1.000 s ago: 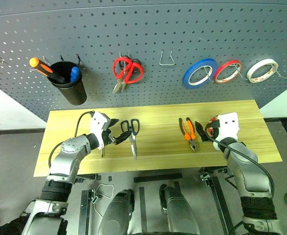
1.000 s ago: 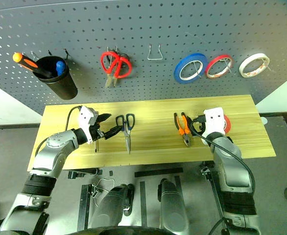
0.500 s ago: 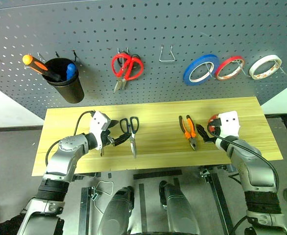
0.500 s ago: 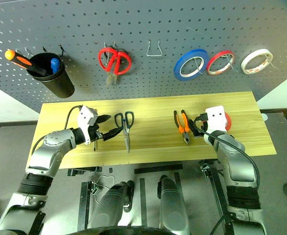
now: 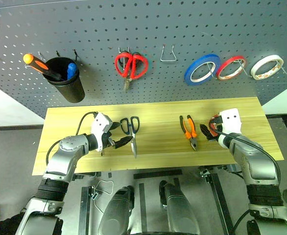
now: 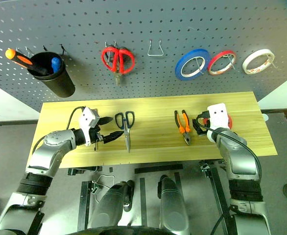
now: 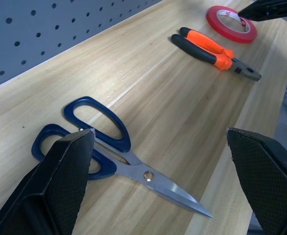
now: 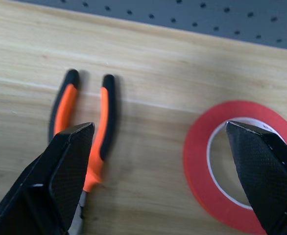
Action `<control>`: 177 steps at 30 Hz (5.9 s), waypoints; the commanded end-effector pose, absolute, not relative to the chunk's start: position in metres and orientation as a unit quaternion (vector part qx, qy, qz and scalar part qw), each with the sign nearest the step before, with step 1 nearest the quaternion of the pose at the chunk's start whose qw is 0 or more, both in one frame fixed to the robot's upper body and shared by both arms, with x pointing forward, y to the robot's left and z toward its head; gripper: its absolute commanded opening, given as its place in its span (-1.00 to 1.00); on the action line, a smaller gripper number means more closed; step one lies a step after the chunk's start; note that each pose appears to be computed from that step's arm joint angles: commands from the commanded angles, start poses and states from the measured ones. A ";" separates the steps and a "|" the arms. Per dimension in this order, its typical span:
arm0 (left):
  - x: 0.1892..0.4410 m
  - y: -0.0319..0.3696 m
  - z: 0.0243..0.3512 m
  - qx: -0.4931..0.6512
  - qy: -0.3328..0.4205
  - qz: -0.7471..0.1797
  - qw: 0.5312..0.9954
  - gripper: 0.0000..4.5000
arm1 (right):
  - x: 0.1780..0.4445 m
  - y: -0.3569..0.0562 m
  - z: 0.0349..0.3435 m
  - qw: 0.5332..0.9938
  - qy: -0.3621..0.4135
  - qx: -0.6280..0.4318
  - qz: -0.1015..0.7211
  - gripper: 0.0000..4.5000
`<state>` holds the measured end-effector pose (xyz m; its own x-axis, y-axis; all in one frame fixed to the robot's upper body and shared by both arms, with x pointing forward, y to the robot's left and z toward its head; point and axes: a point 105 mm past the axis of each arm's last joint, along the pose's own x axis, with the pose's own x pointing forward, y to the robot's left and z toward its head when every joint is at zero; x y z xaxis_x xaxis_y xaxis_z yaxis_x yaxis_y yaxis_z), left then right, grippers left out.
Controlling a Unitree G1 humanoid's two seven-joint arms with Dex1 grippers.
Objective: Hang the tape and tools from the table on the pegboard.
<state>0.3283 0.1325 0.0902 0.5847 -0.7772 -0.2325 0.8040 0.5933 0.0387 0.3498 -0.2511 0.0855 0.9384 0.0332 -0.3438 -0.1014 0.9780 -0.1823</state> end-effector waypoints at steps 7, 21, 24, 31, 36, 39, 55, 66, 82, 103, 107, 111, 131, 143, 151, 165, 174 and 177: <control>0.324 0.109 0.126 0.119 0.062 -0.496 0.858 0.98 | 0.353 -0.247 0.078 0.970 0.210 -0.106 0.064 1.00; 0.313 0.095 0.132 0.136 0.058 -0.530 0.835 0.98 | 0.366 -0.262 0.083 0.972 0.202 -0.109 0.043 1.00; 0.311 0.097 0.132 0.138 0.061 -0.532 0.833 0.98 | 0.366 -0.271 0.080 0.972 0.210 -0.105 0.021 1.00; 0.307 0.098 0.130 0.137 0.063 -0.534 0.832 0.98 | 0.373 -0.289 0.072 0.973 0.207 -0.102 -0.022 1.00; 0.306 0.098 0.130 0.138 0.063 -0.536 0.831 0.98 | 0.381 -0.292 0.070 0.973 0.207 -0.102 -0.028 1.00; 0.306 0.098 0.132 0.139 0.062 -0.536 0.831 0.98 | 0.384 -0.293 0.068 0.972 0.208 -0.102 -0.027 1.00; 0.305 0.104 0.138 0.145 0.060 -0.526 0.836 0.98 | 0.376 -0.316 0.021 0.951 0.298 -0.069 -0.040 1.00; 0.306 0.105 0.137 0.147 0.059 -0.520 0.840 0.98 | 0.369 -0.309 0.003 0.940 0.339 -0.004 -0.024 1.00; 0.306 0.105 0.139 0.145 0.055 -0.513 0.844 0.98 | 0.362 -0.289 -0.011 0.929 0.367 0.036 0.015 1.00; 0.308 0.105 0.145 0.150 0.048 -0.507 0.848 1.00 | 0.363 -0.282 -0.013 0.933 0.357 0.037 0.022 -0.69; 0.309 0.105 0.146 0.150 0.046 -0.508 0.847 1.00 | 0.365 -0.291 0.001 0.949 0.312 0.041 0.001 -0.69; 0.310 0.107 0.148 0.148 0.042 -0.506 0.849 1.00 | 0.349 -0.294 0.030 0.968 0.246 0.040 0.007 -0.69; 0.306 0.091 0.200 0.076 -0.098 -0.552 0.825 1.00 | 0.266 -0.271 0.206 0.994 -0.075 0.010 0.074 -0.69; 0.298 0.084 0.208 0.061 -0.145 -0.567 0.808 1.00 | 0.274 -0.253 0.255 0.975 -0.172 0.026 0.135 -0.69; 0.299 0.083 0.210 0.066 -0.151 -0.566 0.808 1.00 | 0.299 -0.247 0.254 0.972 -0.179 0.040 0.148 -0.69; 0.296 0.085 0.210 0.072 -0.150 -0.563 0.810 1.00 | 0.321 -0.252 0.248 0.972 -0.177 0.036 0.153 -0.69; 0.296 0.084 0.213 0.073 -0.153 -0.563 0.808 1.00 | 0.336 -0.247 0.236 0.972 -0.164 0.045 0.161 -0.69; 0.296 0.084 0.215 0.073 -0.155 -0.564 0.808 1.00 | 0.350 -0.241 0.226 0.973 -0.151 0.048 0.169 -0.69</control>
<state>0.3024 0.0850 0.2024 0.3393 -0.9301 0.1407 0.8964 0.3650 0.2512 0.3480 -0.2433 0.2182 0.9126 0.3043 0.2730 -0.3339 0.9401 0.0683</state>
